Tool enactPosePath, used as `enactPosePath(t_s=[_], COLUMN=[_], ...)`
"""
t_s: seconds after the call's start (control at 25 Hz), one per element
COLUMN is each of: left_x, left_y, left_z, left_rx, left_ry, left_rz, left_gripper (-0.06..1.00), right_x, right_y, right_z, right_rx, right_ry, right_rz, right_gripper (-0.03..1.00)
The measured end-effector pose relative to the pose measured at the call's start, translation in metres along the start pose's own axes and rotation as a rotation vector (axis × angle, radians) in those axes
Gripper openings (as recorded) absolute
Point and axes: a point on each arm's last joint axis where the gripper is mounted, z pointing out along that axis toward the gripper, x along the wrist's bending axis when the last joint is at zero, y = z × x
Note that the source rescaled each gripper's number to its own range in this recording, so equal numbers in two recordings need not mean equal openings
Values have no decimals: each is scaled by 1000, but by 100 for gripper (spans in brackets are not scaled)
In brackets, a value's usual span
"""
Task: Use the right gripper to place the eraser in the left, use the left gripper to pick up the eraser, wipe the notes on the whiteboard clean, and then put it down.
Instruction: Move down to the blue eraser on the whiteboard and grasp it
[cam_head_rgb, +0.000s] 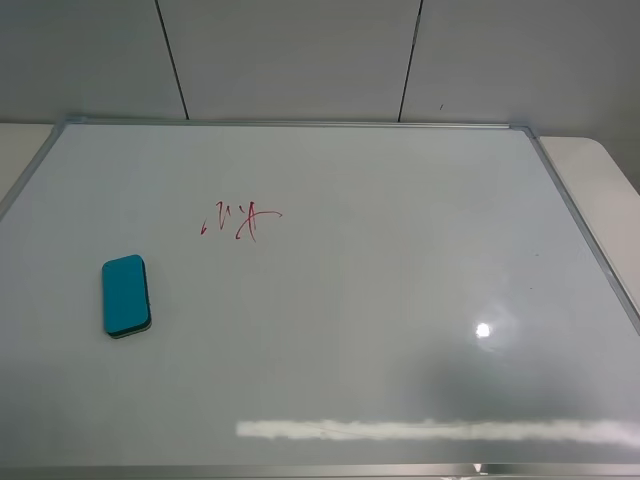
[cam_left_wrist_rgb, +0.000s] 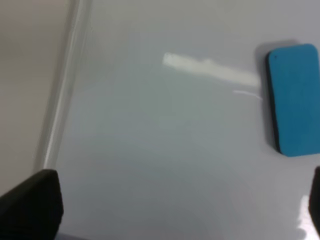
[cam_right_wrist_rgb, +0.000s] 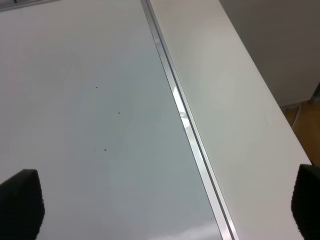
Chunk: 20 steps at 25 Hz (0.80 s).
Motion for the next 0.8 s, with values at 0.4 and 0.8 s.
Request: enactPosePath(t_s=[0.4,0.8], left_x=[-11,-59], left_y=[21,17], left_z=[50,64], left_rx=[211,206], left_ry=[22,-4], left_rz=[-65,0], left_gripper=[100,100], right_x=[0,0], right_y=[0,0], right_z=[0,0], right_rx=[0,0], right_ry=[0,0], right_rz=[0,0], right_gripper=[100,100])
